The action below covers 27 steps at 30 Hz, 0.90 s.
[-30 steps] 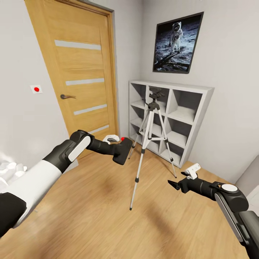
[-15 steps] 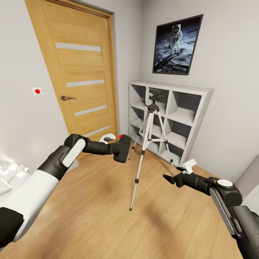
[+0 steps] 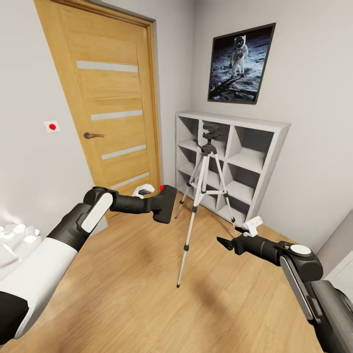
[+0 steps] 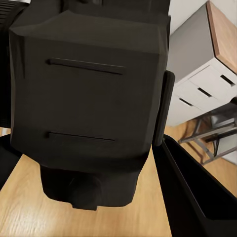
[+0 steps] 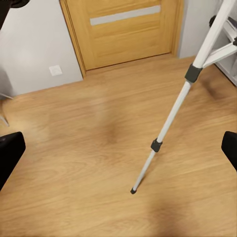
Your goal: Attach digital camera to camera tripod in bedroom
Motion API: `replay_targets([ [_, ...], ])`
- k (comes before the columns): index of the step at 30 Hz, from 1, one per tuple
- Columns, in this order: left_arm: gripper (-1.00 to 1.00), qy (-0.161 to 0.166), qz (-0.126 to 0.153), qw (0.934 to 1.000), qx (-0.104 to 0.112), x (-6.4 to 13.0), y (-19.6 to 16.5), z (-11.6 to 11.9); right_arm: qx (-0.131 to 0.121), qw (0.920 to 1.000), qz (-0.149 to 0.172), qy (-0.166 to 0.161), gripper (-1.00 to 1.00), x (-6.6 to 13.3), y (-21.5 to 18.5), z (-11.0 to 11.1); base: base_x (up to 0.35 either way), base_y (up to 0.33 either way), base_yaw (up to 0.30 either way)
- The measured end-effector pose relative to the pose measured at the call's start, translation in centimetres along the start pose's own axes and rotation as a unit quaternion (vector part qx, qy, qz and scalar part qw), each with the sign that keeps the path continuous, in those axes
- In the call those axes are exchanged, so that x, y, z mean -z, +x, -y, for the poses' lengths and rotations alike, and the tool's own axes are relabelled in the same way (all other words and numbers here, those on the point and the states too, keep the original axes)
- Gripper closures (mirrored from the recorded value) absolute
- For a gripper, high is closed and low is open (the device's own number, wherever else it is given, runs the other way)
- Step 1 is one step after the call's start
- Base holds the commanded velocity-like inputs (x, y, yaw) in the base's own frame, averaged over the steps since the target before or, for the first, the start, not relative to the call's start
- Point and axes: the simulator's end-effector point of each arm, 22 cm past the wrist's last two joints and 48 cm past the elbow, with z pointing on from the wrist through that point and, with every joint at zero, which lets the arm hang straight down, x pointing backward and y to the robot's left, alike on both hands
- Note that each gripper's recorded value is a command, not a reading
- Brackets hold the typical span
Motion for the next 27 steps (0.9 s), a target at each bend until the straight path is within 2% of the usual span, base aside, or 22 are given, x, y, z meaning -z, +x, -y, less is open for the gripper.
replay_targets([
  [18,1.0,0.002,-0.004,0.9999,-0.01,0.9,-0.8,2.0,-0.002,1.0,0.002,0.004,-1.0,1.4,-1.6,-0.1,0.0,0.0,0.0],
  [27,1.0,-0.011,0.01,0.9996,-0.022,1.6,-3.5,3.2,-0.002,1.0,0.002,0.004,-1.0,2.0,-2.2,-0.2,0.0,0.0,0.0],
])
